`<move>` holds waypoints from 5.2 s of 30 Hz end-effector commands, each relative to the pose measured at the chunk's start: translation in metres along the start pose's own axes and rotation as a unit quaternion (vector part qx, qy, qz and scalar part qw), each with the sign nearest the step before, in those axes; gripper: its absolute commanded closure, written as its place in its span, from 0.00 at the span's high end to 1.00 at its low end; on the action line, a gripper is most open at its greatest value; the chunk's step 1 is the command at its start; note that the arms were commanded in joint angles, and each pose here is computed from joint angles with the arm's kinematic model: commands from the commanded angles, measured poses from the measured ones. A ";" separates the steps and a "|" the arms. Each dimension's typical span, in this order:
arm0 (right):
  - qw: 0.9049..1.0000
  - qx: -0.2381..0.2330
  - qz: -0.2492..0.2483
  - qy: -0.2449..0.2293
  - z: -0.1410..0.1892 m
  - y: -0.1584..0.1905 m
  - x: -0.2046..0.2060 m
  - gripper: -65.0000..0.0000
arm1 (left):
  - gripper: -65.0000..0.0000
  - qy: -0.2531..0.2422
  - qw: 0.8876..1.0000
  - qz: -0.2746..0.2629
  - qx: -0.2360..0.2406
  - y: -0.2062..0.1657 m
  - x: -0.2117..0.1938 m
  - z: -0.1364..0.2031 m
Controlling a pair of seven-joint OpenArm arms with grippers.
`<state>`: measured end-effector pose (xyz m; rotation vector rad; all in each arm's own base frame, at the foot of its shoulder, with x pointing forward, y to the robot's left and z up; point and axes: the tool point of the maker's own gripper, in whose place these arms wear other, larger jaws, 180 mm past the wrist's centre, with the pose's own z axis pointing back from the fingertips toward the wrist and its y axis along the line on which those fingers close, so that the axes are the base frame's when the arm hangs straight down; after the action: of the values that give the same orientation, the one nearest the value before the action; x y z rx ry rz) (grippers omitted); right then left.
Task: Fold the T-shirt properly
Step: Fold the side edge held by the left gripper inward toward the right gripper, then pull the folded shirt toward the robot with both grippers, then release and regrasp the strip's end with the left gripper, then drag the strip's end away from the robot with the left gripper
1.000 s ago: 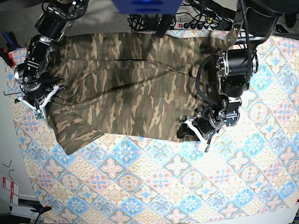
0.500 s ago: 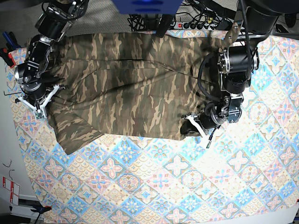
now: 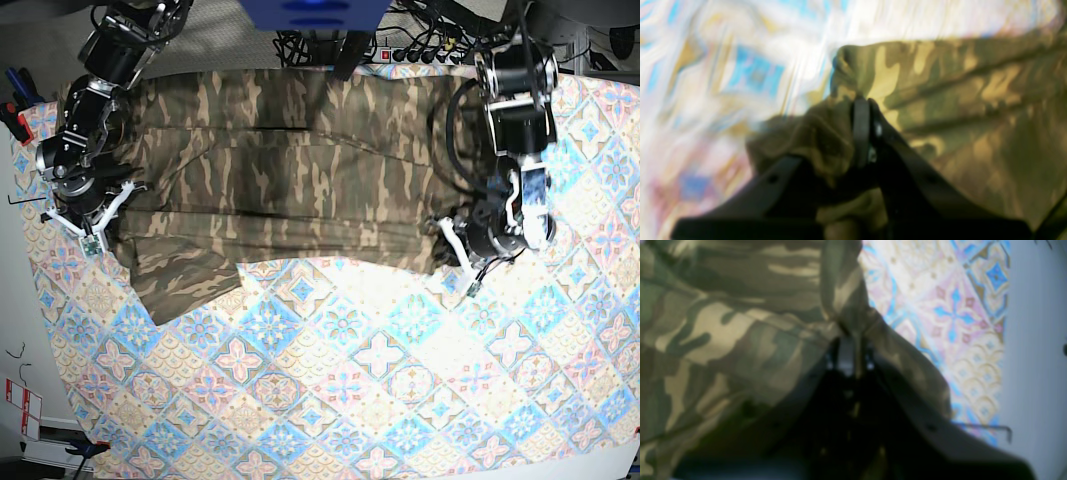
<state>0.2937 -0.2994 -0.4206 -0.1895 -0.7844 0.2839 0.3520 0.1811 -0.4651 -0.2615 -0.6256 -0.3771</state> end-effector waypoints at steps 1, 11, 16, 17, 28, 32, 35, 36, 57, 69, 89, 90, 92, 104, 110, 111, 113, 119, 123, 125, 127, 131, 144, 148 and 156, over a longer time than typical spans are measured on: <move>0.999 -0.032 0.006 -0.016 0.005 -0.023 0.013 0.02 | 0.05 -0.025 0.999 -0.026 0.033 0.016 0.025 0.018; 0.999 -0.028 -0.003 -0.016 0.004 -0.015 0.011 0.02 | 0.05 -0.004 0.992 -0.101 0.075 -0.001 0.011 0.061; 0.999 -0.041 0.004 0.014 0.016 -0.020 -0.004 0.01 | 0.05 0.001 0.987 -0.133 0.089 -0.017 0.000 0.084; 0.999 -0.047 -0.001 0.012 0.021 -0.021 -0.006 0.01 | 0.05 0.001 0.987 -0.136 0.091 -0.019 -0.001 0.088; 0.995 -0.100 -0.011 0.015 0.061 -0.034 -0.021 0.02 | 0.05 0.019 0.985 -0.119 0.125 -0.012 -0.039 0.122; 0.994 -0.109 -0.011 0.029 0.079 -0.028 -0.037 0.01 | 0.05 0.032 0.984 -0.105 0.142 -0.001 -0.054 0.131; 0.993 -0.115 -0.014 0.032 0.091 -0.022 -0.043 0.01 | 0.05 0.040 0.983 -0.098 0.148 0.002 -0.063 0.137; 0.992 -0.120 -0.011 0.034 0.096 -0.024 -0.045 0.01 | 0.05 0.042 0.983 -0.096 0.152 0.004 -0.066 0.139; 0.971 -0.116 -0.040 0.204 0.137 -0.003 -0.135 0.02 | 0.06 0.126 0.974 -0.101 0.159 0.004 -0.121 0.145; 0.969 -0.073 -0.004 0.237 0.123 0.020 -0.129 0.35 | 0.42 0.199 0.961 -0.117 0.151 0.006 -0.156 0.130; 0.972 -0.055 0.013 0.227 0.110 0.032 -0.109 0.44 | 0.49 0.043 0.962 -0.083 0.257 0.022 -0.052 0.166; 0.972 -0.055 0.013 0.227 0.110 0.032 -0.109 0.44 | 0.49 0.041 0.965 -0.095 0.243 0.013 -0.048 0.158; 0.972 -0.055 0.013 0.227 0.110 0.032 -0.109 0.44 | 0.49 0.039 0.968 -0.111 0.221 -0.001 -0.042 0.146; 0.972 -0.058 0.018 0.228 0.110 0.028 -0.110 0.44 | 0.93 0.087 0.966 -0.120 0.210 -0.009 -0.051 0.140; 0.972 -0.058 0.018 0.228 0.110 0.028 -0.110 0.44 | 0.93 0.111 0.971 -0.106 0.185 -0.025 -0.076 0.131; 0.972 -0.058 0.018 0.228 0.110 0.028 -0.110 0.44 | 0.93 0.112 0.971 -0.105 0.183 -0.027 -0.078 0.131; 0.972 -0.058 0.018 0.228 0.110 0.027 -0.110 0.44 | 0.93 0.117 0.971 -0.104 0.181 -0.028 -0.082 0.132; 0.972 -0.058 0.018 0.228 0.110 0.027 -0.110 0.44 | 0.93 0.093 0.985 -0.065 0.131 -0.052 -0.095 0.128; 0.972 -0.058 0.018 0.228 0.110 0.027 -0.110 0.44 | 0.93 0.073 0.990 -0.031 0.115 -0.055 -0.098 0.132; 0.972 -0.058 0.018 0.228 0.110 0.027 -0.110 0.44 | 0.93 0.077 0.991 -0.025 0.109 -0.057 -0.103 0.129; 0.972 -0.058 0.018 0.228 0.110 0.027 -0.110 0.44 | 0.93 0.088 0.991 -0.011 0.097 -0.059 -0.114 0.123; 0.972 -0.058 0.018 0.228 0.110 0.027 -0.110 0.44 | 0.93 0.120 0.990 0.025 0.067 -0.065 -0.143 0.103; 0.972 -0.059 0.018 0.226 0.110 0.027 -0.108 0.44 | 0.65 0.157 0.987 0.026 -0.009 -0.104 -0.160 0.065; 0.972 -0.060 0.019 0.225 0.110 0.026 -0.107 0.44 | 0.54 0.161 0.986 0.000 -0.038 -0.126 -0.156 0.057; 0.973 -0.062 0.018 0.220 0.107 0.025 -0.103 0.44 | 0.38 0.174 0.981 -0.030 -0.075 -0.156 -0.162 0.052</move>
<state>0.1373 -0.2973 -0.4301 -0.3463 -0.3313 0.2143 0.1788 0.1328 -0.4880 -0.2154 -0.3857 -0.4688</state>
